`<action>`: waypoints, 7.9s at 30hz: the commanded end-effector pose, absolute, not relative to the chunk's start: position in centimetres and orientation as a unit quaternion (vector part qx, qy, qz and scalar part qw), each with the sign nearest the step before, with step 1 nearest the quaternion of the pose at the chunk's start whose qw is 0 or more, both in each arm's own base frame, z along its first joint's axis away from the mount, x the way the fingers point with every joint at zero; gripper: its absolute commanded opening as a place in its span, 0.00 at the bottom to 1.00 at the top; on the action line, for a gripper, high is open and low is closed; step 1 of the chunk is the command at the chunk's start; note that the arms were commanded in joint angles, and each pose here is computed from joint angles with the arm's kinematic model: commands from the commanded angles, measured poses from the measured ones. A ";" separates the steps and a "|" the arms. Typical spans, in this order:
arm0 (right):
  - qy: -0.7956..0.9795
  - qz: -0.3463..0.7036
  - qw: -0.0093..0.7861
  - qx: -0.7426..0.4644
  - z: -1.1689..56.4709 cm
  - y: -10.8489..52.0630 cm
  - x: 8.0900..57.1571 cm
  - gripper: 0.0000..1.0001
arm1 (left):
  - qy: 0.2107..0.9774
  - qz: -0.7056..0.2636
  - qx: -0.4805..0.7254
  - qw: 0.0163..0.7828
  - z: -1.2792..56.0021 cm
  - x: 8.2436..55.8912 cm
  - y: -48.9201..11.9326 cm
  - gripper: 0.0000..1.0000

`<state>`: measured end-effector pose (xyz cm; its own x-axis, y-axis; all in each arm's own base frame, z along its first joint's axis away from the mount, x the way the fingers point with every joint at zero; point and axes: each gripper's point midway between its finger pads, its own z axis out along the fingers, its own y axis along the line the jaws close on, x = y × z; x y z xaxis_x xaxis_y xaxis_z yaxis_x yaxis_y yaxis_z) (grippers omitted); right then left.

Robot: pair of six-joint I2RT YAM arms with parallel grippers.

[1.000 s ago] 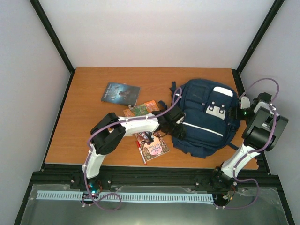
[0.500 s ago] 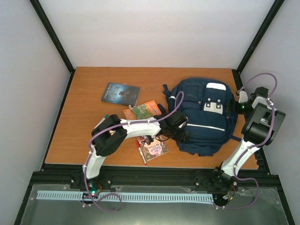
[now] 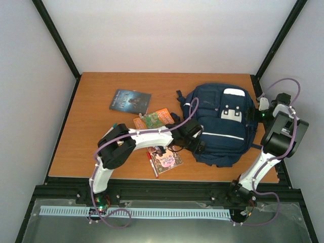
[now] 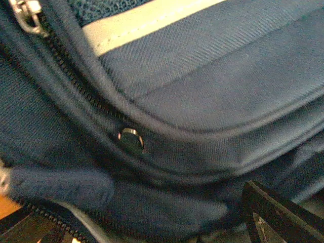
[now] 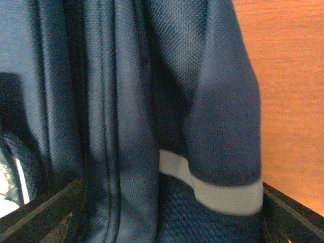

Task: Pack the student bag
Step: Adjust the student bag at the center of the board, then pick up the book from the center of the board.

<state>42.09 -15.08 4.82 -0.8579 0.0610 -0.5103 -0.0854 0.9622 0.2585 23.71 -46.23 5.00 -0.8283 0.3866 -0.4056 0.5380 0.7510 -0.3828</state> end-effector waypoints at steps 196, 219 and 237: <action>0.929 0.217 0.041 -0.299 4.3 20.0 25.0 0.79 | 0.991 -0.055 -0.094 0.073 -4.3 18.8 -23.6 0.01; 0.907 0.328 -0.062 -0.257 2.7 22.5 22.4 0.88 | 0.991 -0.060 -0.095 0.069 -4.6 18.4 -23.2 0.01; 0.832 0.487 0.032 -0.263 11.7 25.1 23.4 0.62 | 0.989 -0.088 -0.095 0.077 -4.6 18.5 -23.8 0.01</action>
